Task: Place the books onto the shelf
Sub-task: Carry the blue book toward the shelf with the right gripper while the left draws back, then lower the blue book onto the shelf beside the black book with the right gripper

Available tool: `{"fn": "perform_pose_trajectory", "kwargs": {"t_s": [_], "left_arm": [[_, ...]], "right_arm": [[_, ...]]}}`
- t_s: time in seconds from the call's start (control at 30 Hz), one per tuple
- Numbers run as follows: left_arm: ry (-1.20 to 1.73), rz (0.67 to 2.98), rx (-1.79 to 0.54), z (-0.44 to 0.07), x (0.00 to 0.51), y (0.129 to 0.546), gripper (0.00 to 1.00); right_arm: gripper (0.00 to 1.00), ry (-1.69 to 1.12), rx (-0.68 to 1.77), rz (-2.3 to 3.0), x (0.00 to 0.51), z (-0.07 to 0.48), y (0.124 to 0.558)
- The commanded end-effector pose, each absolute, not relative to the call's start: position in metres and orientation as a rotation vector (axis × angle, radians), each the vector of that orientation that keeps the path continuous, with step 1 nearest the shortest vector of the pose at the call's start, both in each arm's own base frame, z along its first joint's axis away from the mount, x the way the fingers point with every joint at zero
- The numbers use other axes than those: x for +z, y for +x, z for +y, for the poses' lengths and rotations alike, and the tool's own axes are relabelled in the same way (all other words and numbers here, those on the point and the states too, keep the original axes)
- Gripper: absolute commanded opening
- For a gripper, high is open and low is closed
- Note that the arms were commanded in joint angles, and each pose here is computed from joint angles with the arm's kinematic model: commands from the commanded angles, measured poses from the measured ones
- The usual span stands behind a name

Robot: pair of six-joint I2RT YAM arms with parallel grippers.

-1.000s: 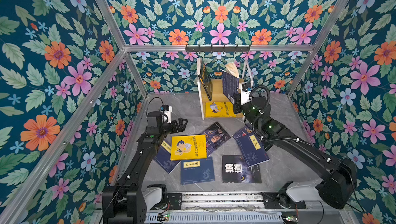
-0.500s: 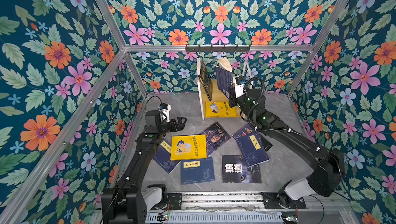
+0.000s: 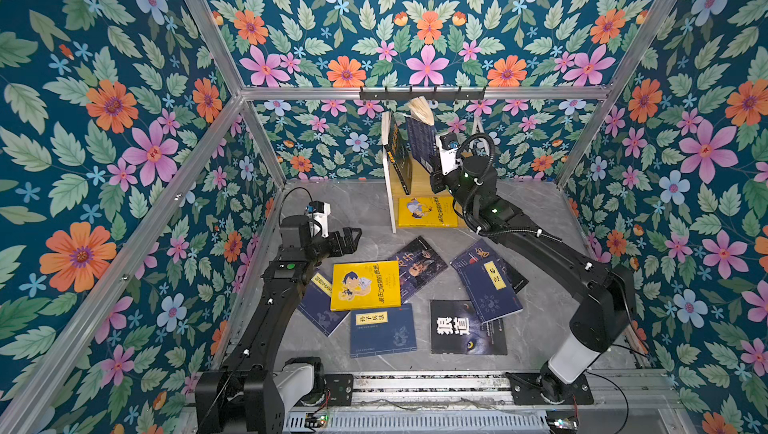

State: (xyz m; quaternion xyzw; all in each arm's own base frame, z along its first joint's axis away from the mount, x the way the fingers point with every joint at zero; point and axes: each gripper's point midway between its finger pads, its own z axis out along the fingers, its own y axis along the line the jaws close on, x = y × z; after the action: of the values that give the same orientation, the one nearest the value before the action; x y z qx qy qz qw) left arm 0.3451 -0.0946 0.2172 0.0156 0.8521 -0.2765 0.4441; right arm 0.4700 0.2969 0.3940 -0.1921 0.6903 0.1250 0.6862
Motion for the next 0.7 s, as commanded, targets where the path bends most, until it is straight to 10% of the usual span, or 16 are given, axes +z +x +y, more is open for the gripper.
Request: {"fn": "perform_pose_trajectory", "kwargs": {"t_s": [0.0, 0.67], "left_arm": [[0.057, 2.093, -0.686, -0.096, 0.223, 0.346, 1.0], [0.065, 2.113, -0.684, -0.097, 0.218, 0.35, 1.0]], "right_arm": [[0.0, -0.443, 0.252, 1.518, 0.398, 0.304, 0.481], [0.0, -0.68, 0.151, 1.592, 0.309, 0.34, 0.484]]}}
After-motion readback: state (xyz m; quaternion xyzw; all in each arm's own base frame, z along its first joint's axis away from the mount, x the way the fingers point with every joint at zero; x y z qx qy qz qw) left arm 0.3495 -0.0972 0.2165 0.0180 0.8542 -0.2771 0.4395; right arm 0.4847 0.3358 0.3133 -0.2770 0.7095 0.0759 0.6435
